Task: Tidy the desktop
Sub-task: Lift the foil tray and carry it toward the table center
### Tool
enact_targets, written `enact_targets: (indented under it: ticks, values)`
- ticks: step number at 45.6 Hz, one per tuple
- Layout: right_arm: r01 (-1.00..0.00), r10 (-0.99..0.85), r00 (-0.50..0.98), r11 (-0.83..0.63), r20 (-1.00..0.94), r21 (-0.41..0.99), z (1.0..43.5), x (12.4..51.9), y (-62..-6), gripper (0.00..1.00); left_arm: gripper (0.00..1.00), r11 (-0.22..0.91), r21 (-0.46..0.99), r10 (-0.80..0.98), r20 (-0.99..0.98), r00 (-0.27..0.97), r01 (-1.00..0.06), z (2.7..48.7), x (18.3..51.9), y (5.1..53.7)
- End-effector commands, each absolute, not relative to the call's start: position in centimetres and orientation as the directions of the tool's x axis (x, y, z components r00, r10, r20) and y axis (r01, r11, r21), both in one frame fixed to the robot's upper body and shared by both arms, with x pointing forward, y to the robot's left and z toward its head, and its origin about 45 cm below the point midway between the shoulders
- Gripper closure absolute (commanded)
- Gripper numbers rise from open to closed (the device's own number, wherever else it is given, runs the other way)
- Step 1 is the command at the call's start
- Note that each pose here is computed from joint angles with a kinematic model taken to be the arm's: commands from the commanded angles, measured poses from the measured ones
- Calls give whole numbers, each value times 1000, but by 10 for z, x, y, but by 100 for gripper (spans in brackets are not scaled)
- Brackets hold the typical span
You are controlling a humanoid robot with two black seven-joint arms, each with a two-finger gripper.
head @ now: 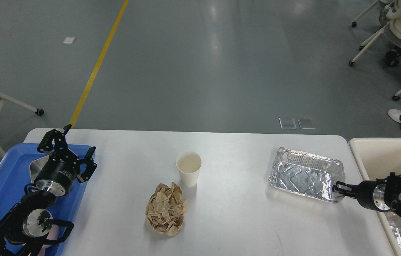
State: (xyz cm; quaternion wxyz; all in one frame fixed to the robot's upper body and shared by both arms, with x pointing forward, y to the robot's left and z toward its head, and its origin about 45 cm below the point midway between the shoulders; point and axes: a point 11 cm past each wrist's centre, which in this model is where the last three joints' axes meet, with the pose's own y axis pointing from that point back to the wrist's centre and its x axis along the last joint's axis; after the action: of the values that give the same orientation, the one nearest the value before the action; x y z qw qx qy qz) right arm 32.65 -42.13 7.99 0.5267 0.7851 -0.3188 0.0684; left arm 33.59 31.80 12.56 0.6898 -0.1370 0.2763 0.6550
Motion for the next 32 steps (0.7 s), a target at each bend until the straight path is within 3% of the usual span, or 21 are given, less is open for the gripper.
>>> enact_targets:
  ticks: [1, 22, 32]
  values:
    - [-594, -443, 772, -246, 456, 766, 112, 337, -437, 100, 3, 104, 176, 829, -559, -12, -979, 125, 336, 318]
    - [-650, -490, 727, -266, 481, 712, 252, 332, -495, 100, 3, 91, 180, 836, -548, -23, -979, 124, 336, 319]
    - [-640, -477, 747, -331, 462, 694, 283, 345, -483, 100, 3, 80, 204, 849, -527, -41, -976, 119, 330, 322]
